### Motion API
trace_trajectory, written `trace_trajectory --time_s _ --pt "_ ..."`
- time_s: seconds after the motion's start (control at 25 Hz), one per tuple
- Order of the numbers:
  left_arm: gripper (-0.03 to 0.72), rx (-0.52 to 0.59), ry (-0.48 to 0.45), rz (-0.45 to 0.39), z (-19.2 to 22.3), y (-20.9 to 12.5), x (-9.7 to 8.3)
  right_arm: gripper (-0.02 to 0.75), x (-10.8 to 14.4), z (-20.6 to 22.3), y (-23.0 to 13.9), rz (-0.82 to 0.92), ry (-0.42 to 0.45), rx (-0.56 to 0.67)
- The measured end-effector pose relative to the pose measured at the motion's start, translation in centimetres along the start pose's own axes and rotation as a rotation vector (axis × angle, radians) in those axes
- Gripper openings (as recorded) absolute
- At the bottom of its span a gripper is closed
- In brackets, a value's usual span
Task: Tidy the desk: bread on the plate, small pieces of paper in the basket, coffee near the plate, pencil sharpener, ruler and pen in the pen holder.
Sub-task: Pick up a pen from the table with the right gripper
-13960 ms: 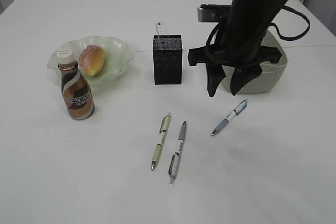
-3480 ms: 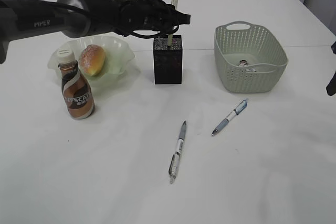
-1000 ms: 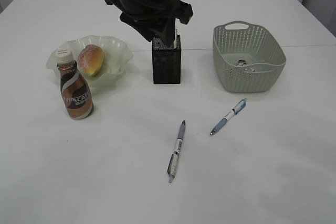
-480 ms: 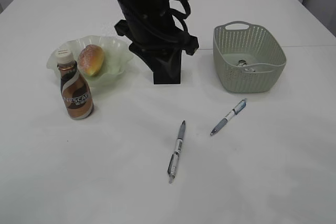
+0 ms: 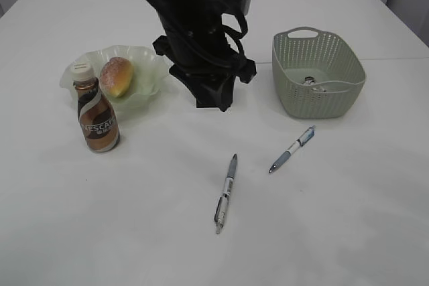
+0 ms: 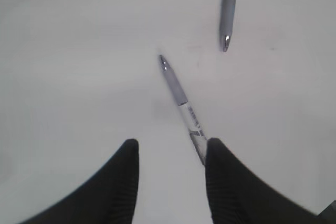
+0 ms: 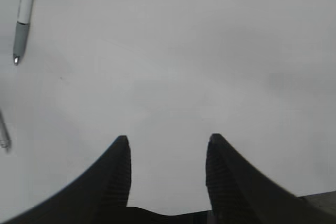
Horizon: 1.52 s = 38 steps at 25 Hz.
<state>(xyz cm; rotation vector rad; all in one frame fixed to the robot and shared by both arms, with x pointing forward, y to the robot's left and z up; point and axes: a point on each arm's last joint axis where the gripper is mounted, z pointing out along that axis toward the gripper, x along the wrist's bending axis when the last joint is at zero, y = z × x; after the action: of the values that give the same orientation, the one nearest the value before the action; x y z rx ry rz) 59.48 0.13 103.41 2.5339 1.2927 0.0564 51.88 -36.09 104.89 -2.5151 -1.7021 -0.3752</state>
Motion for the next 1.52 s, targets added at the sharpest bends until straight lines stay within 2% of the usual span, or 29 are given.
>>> trace_trajectory --time_s 0.44,0.68,0.96,1.08,1.36,1.44,1.52 --pt "0.308 0.002 -0.002 0.014 0.1 0.0 -0.3 0.377 1.6 -0.2 0.1 0.058 0.18 0.001" --pt "0.307 0.002 -0.002 0.014 0.1 0.0 -0.3 0.377 1.8 -0.2 0.1 0.065 0.198 0.001" --pt "0.255 -0.003 -0.004 -0.021 -0.2 0.0 -0.3 0.377 2.3 -0.2 0.3 0.088 0.229 -0.019" --pt "0.251 -0.035 0.001 -0.019 -1.9 -0.1 -0.4 0.377 3.6 0.2 0.5 0.109 0.209 -0.067" --pt "0.249 -0.125 0.027 -0.007 -6.4 -0.5 -0.4 0.377 9.5 3.1 0.5 0.19 0.181 -0.171" --pt "0.249 -0.136 0.026 -0.006 -7.1 -0.6 -0.4 0.377 10.7 4.6 0.5 0.221 0.15 -0.169" --pt "0.249 -0.143 0.025 -0.006 -7.5 -0.7 -0.4 0.375 11.7 6.0 0.4 0.235 0.083 -0.174"
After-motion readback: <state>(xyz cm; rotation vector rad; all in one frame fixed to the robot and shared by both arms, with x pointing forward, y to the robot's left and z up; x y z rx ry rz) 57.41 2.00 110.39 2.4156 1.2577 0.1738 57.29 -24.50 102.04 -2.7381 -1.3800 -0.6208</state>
